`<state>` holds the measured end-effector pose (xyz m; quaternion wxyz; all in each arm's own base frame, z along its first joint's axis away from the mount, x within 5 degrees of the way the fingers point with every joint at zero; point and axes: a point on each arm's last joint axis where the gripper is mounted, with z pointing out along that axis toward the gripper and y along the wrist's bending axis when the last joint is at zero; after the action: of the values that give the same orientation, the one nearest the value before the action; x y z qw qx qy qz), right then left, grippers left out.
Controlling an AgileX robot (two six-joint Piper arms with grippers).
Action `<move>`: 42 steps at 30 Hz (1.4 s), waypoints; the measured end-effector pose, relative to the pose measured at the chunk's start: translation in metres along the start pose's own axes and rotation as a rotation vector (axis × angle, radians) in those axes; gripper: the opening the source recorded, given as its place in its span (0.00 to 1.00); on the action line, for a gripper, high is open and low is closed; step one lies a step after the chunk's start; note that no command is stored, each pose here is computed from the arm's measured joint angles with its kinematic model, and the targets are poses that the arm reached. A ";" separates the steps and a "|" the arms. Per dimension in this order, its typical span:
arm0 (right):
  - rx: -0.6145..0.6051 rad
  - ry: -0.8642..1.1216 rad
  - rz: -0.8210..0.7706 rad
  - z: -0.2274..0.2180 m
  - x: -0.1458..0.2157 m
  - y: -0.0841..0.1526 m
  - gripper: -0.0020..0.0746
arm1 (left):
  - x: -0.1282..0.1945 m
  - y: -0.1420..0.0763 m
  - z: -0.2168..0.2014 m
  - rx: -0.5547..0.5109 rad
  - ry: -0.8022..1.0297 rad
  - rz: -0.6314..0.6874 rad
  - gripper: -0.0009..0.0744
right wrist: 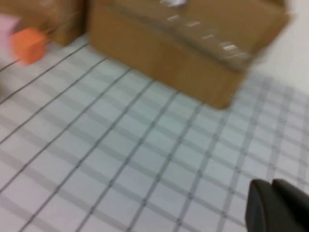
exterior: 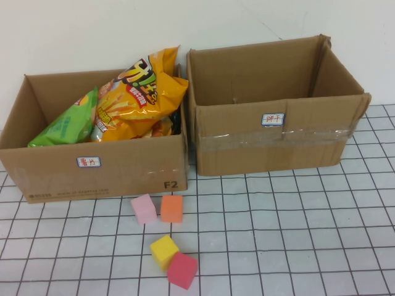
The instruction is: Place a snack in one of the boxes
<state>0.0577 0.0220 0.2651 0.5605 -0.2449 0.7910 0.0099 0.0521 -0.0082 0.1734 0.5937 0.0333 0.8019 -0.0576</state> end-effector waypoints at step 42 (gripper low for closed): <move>0.366 0.034 0.344 0.022 0.098 0.004 0.03 | 0.000 0.000 0.000 0.000 0.002 0.001 0.01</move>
<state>0.0508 -0.0046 0.1681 0.5721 -0.0015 0.8191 -0.0423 0.0521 -0.0083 0.1733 0.5930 0.0339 0.8024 -0.0573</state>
